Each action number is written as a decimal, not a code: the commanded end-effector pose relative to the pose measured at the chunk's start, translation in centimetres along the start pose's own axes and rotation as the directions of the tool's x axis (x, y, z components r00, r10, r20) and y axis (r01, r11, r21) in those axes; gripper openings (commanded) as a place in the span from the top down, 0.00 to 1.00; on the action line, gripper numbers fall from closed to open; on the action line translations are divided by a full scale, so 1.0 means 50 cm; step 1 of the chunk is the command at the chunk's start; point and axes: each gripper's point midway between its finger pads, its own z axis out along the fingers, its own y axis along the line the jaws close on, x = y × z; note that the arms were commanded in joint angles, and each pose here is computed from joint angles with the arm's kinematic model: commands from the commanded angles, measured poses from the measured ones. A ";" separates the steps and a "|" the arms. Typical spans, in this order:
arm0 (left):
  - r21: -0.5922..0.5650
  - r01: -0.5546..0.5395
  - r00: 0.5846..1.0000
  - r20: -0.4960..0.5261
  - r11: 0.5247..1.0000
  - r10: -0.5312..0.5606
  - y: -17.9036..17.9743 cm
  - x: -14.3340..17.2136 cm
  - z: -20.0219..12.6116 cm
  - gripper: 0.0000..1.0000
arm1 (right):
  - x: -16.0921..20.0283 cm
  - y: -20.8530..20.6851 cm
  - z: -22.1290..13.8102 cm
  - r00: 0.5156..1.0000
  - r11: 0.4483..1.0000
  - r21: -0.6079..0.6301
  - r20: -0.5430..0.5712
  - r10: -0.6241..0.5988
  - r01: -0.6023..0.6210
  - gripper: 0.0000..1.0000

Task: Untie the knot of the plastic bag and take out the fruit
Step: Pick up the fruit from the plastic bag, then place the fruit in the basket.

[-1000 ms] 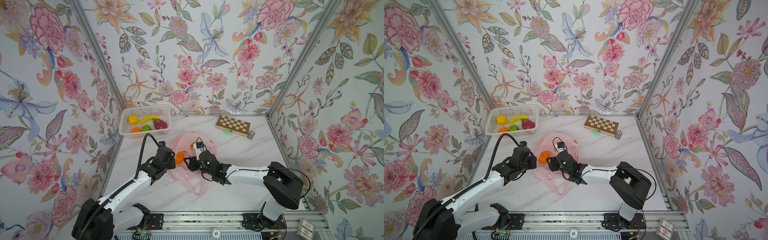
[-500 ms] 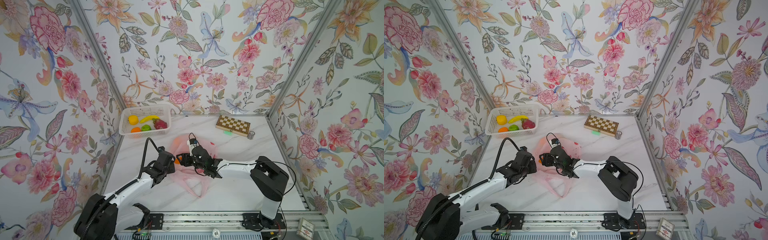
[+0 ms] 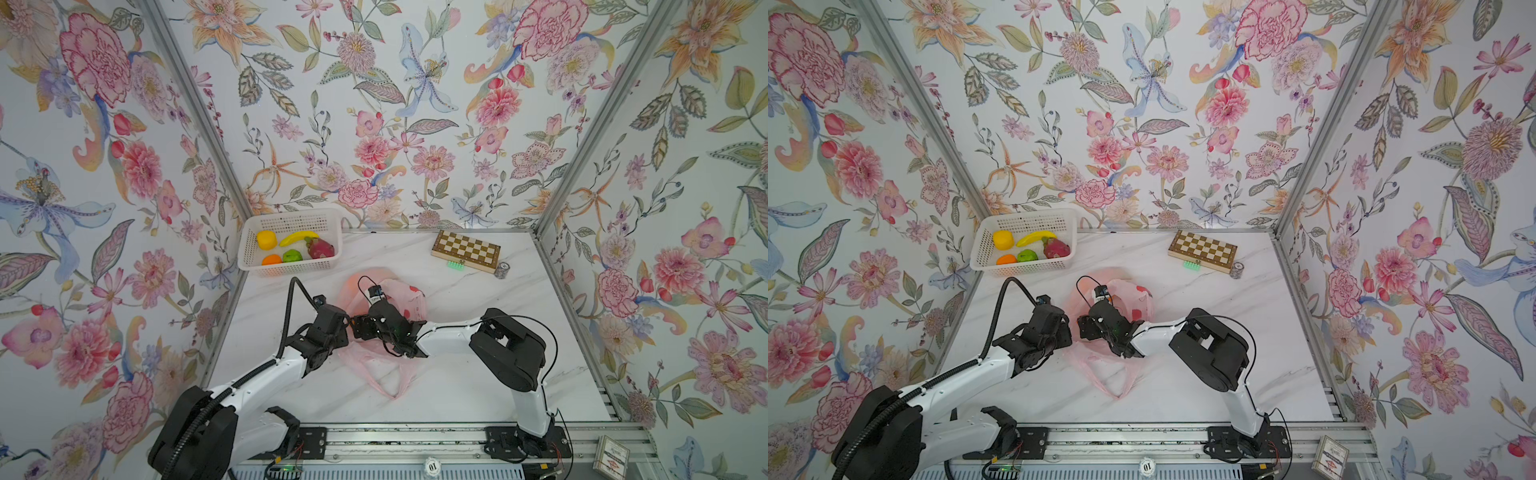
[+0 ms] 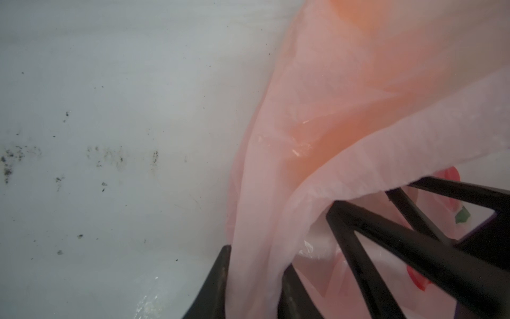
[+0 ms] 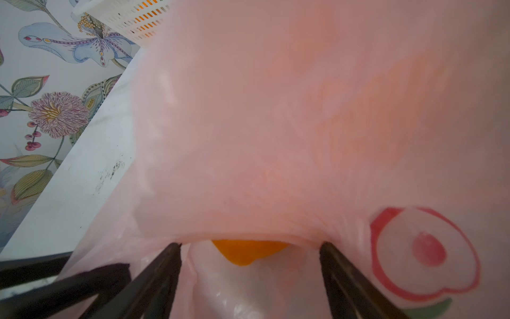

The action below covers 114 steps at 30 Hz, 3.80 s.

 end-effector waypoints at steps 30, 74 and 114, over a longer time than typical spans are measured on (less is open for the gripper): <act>0.083 -0.017 0.986 0.168 0.996 0.003 -0.054 -0.112 -0.061 0.85 | -0.078 0.028 0.024 0.997 0.998 -0.051 0.060 0.045 -0.042 0.14; 0.053 -0.039 0.986 0.161 0.998 0.030 -0.045 -0.099 -0.037 0.72 | -0.068 0.052 -0.138 0.993 0.975 -0.206 0.065 0.094 -0.079 0.58; 0.192 -0.970 0.222 0.950 0.150 0.219 -0.419 -0.174 -0.417 0.01 | -0.313 -0.005 -0.503 0.921 0.834 -0.487 0.134 0.366 -0.261 0.57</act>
